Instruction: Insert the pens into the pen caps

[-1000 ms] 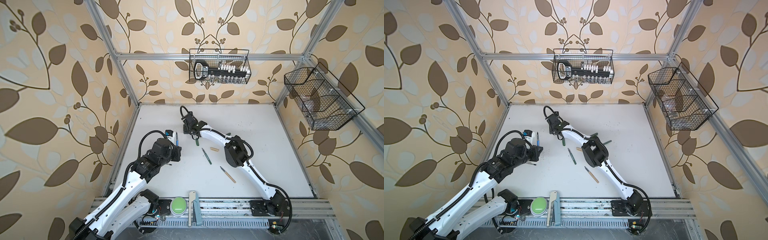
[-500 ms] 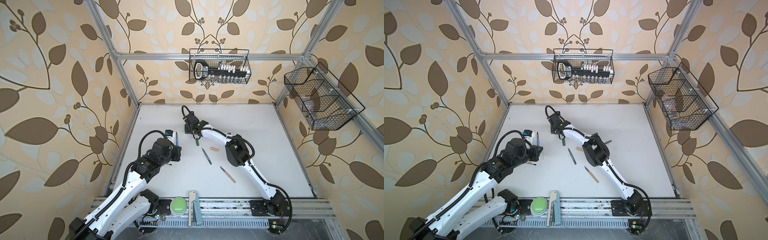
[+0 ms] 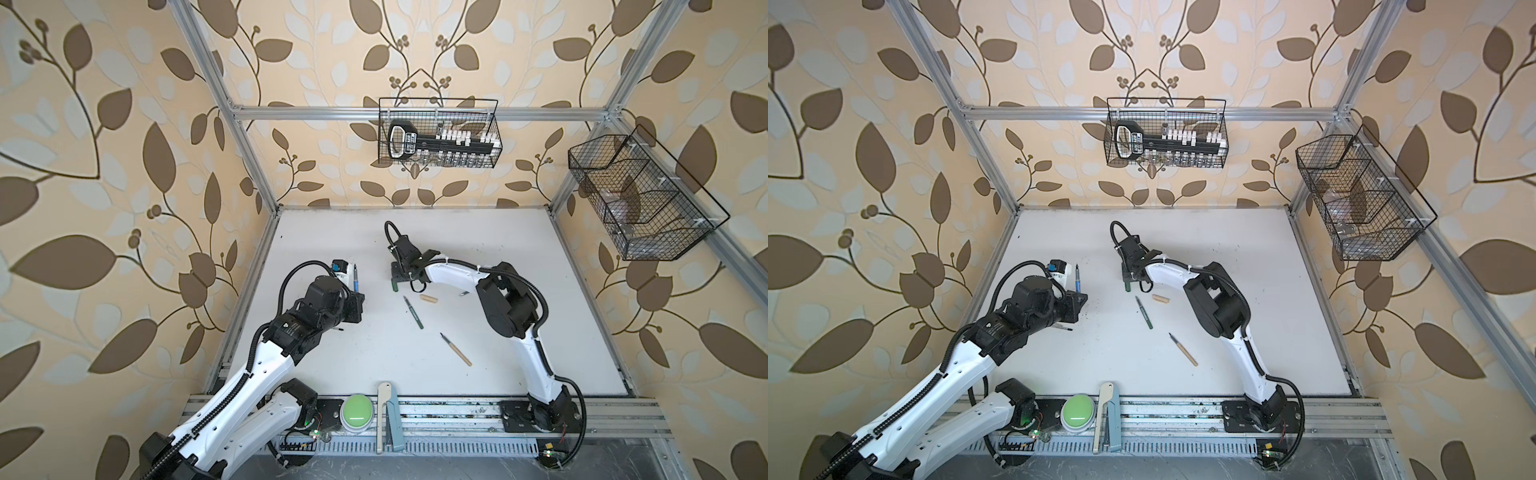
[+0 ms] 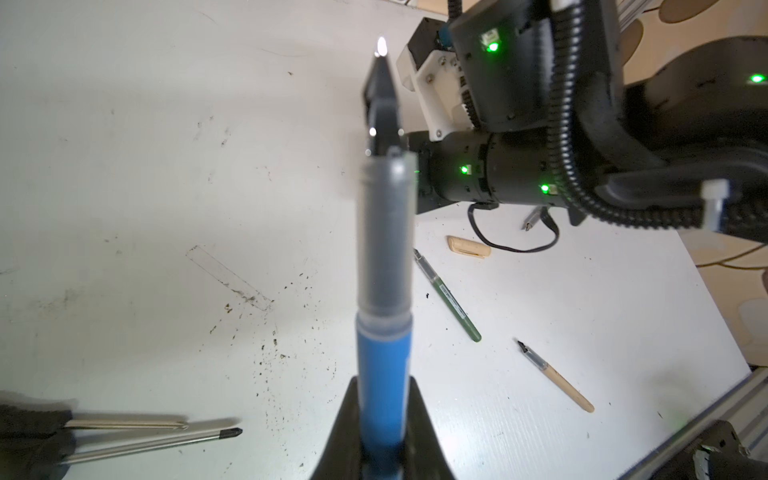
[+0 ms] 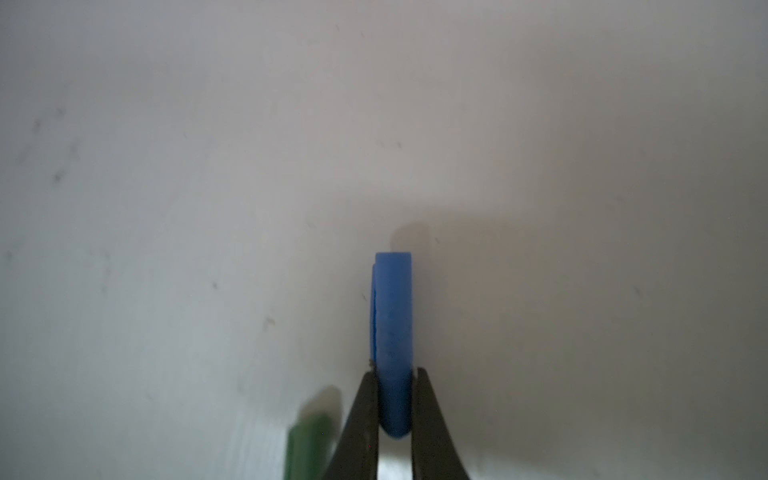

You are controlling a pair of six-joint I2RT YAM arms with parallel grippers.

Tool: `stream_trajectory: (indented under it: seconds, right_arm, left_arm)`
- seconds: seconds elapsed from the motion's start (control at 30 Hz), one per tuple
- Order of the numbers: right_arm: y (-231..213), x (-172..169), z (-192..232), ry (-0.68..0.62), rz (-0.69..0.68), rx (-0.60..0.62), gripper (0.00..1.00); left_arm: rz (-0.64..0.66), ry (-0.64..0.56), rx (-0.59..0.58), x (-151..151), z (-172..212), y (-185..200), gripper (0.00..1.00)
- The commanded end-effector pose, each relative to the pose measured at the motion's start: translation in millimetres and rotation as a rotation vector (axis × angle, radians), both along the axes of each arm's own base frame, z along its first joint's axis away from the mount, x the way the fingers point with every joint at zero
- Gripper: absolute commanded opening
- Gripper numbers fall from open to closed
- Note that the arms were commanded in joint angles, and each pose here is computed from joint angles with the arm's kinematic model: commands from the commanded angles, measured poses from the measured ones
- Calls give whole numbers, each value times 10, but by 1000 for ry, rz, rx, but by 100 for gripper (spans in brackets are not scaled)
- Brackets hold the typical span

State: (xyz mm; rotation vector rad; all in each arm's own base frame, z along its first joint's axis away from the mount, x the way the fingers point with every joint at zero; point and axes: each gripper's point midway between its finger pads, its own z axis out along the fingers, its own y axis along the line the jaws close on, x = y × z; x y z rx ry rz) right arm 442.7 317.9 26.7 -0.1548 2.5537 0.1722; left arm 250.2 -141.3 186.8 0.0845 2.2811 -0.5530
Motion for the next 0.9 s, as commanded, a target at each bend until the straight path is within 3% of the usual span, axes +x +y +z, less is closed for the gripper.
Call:
stream_trajectory:
  seconds: [0.0, 0.07, 0.3, 0.57, 0.73, 0.87]
  right_arm:
    - [-285, -196, -146, 45, -17, -2, 13]
    - [-415, -267, -174, 52, -29, 2, 16]
    - [-534, -382, 61, 17, 12, 38, 41]
    - [-606, -316, 591, 41, 103, 159, 49]
    - [-729, -271, 516, 129, 147, 44, 50]
    - [-673, -220, 360, 177, 159, 72, 50]
  left_arm:
    - [-58, 3, -22, 33, -28, -111, 5]
    - [-75, 12, -28, 45, -65, -156, 4]
    - [-177, -13, -89, 31, -30, -357, 4]
    - [-266, -12, -97, 13, -78, -509, 3]
    - [-300, -43, -101, 13, -60, -569, 3]
    - [-319, -50, -87, 30, -74, -612, 3]
